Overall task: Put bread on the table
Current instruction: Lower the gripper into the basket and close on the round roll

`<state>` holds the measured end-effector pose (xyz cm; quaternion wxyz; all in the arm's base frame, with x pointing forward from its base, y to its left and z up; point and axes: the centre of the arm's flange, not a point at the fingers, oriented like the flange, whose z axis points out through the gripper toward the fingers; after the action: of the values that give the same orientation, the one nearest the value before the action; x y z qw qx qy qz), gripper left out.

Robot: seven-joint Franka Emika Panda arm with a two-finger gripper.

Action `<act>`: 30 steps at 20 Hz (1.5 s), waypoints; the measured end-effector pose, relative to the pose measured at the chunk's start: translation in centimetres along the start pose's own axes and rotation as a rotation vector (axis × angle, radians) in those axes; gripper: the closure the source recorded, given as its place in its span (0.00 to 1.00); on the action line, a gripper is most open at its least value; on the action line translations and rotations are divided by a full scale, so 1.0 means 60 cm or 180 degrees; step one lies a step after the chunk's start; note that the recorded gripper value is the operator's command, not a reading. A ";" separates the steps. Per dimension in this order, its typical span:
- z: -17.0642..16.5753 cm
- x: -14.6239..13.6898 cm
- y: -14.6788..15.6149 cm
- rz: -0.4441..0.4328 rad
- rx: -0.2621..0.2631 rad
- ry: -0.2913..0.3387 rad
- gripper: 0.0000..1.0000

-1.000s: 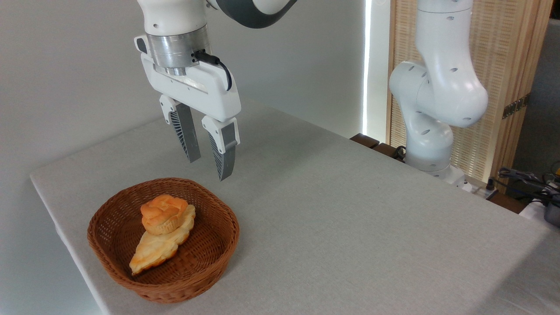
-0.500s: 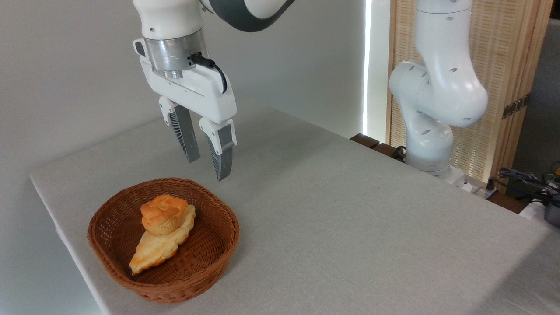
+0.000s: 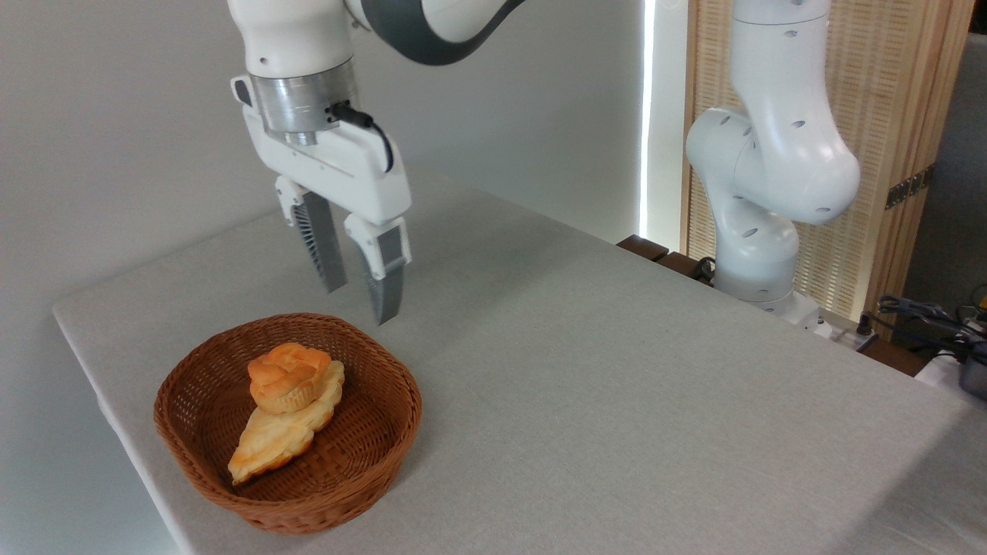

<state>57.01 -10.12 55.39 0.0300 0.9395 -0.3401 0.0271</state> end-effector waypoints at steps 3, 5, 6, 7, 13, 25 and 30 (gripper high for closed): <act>0.022 0.042 -0.001 0.0062 0.0160 0.0275 0.00; 0.044 0.061 -0.012 0.0063 0.0233 0.0390 0.00; 0.055 0.068 -0.017 0.0059 0.0259 0.0429 0.00; 0.067 0.075 -0.022 0.0057 0.0281 0.0462 0.00; 0.139 0.108 -0.008 0.0143 0.0209 0.0379 0.00; 0.176 0.125 0.012 0.0219 0.0138 0.0311 0.45; 0.174 0.126 0.011 0.0219 0.0141 0.0316 0.44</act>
<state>62.67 -16.24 45.53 0.0251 0.9252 -0.3696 0.0822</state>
